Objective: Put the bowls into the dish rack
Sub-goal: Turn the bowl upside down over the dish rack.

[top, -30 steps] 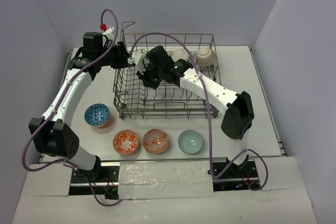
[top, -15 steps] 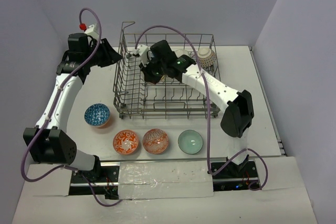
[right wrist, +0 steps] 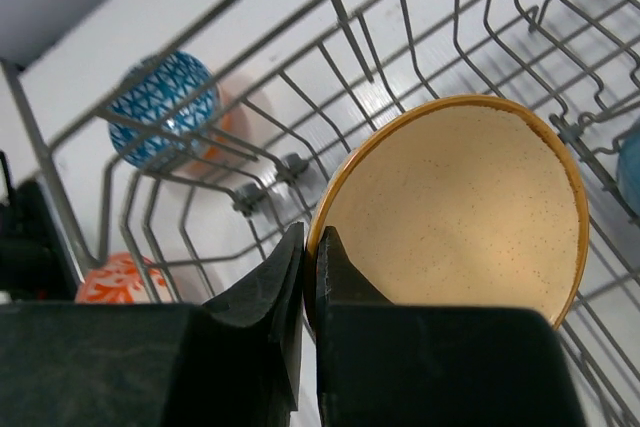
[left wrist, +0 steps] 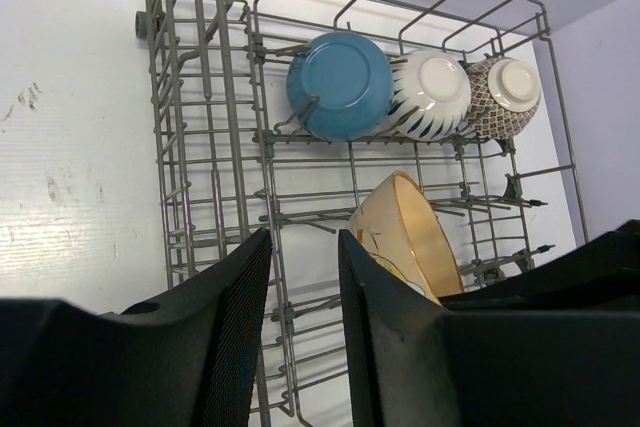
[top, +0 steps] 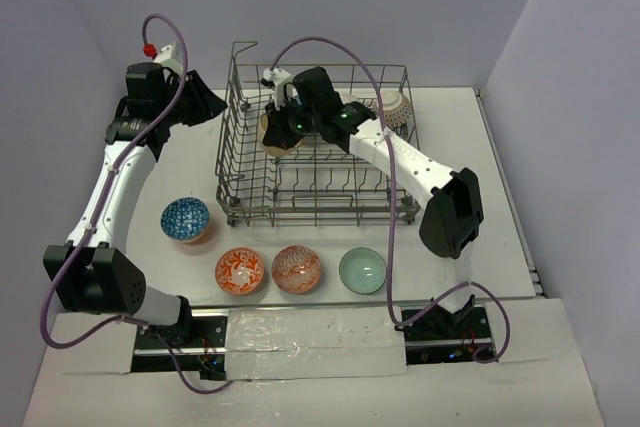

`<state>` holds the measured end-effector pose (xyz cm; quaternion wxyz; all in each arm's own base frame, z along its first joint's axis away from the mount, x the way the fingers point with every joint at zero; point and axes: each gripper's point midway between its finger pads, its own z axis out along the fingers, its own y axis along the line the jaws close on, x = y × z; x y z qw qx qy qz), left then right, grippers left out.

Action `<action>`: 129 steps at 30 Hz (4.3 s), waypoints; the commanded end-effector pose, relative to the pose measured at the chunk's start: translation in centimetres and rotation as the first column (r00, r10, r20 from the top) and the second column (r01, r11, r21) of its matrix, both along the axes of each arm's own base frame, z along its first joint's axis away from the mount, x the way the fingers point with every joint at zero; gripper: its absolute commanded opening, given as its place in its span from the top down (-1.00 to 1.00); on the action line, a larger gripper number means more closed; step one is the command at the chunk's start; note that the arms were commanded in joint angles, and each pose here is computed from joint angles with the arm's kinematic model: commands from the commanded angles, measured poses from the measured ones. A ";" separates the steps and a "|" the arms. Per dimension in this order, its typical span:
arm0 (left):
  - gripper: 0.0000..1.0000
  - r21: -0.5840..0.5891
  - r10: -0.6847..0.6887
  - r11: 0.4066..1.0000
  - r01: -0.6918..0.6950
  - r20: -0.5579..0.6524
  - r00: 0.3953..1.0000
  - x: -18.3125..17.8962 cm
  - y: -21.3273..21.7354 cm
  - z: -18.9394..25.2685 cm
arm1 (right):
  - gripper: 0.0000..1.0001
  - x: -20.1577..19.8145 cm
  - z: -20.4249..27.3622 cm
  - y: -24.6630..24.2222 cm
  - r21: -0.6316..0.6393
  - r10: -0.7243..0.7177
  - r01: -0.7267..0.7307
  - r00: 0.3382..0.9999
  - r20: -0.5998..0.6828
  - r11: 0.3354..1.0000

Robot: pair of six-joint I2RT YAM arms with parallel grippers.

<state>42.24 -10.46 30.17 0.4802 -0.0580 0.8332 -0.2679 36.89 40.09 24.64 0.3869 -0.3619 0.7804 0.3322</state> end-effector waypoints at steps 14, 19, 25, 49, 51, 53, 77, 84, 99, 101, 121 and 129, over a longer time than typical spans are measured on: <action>0.25 -0.004 0.028 1.000 -0.028 0.006 1.000 0.7 0.4 -0.2 | 1.00 2.9 3.9 3.7 0.308 -0.102 0.112 0.994 -0.046 0.945; 0.25 -0.009 0.020 1.000 -0.020 0.012 1.000 0.5 0.3 0.1 | 1.00 3.8 3.6 4.3 0.356 -0.139 0.168 0.985 -0.104 0.919; 0.26 -0.006 0.036 0.999 -0.035 0.016 0.999 0.5 0.5 0.2 | 1.00 5.4 4.3 4.7 0.437 -0.185 0.229 0.972 -0.142 0.870; 0.31 -0.049 0.061 0.997 -0.061 0.012 0.998 0.8 2.1 0.4 | 1.00 9.4 3.4 6.4 0.624 -0.218 0.387 0.918 -0.332 0.679; 0.31 -0.052 0.063 0.997 -0.062 0.017 0.998 0.8 2.1 0.6 | 1.00 9.5 3.2 6.5 0.636 -0.209 0.394 0.914 -0.348 0.663; 0.31 -0.053 0.063 0.997 -0.062 0.014 0.998 0.8 2.1 0.5 | 1.00 9.7 3.0 6.6 0.643 -0.203 0.400 0.911 -0.359 0.653; 0.33 -0.067 0.050 0.997 -0.049 0.008 0.999 0.8 2.0 0.4 | 1.00 10.3 -1.0 6.5 0.651 -0.200 0.489 0.860 -0.469 0.581; 0.33 -0.074 0.043 0.996 -0.043 0.004 0.999 0.8 1.9 0.3 | 1.00 10.1 -1.8 6.1 0.639 -0.220 0.492 0.861 -0.459 0.591; 0.35 -0.075 0.042 0.996 -0.043 -0.006 0.999 0.9 1.8 -0.1 | 1.00 9.8 -2.7 4.4 0.619 -0.258 0.500 0.860 -0.441 0.606; 0.35 -0.074 0.042 0.996 -0.042 -0.007 0.999 0.9 1.8 -0.1 | 1.00 9.9 -2.5 4.1 0.620 -0.262 0.502 0.859 -0.440 0.603; 0.35 -0.081 0.035 0.996 -0.036 -0.013 0.999 1.0 1.7 -0.3 | 0.41 9.6 -1.8 1.2 0.601 -0.320 0.508 0.860 -0.398 0.617; 0.35 -0.081 0.035 0.996 -0.037 -0.021 0.999 1.1 1.7 -0.6 | 0.40 9.6 -1.6 2.2 0.581 -0.283 0.468 0.879 -0.383 0.666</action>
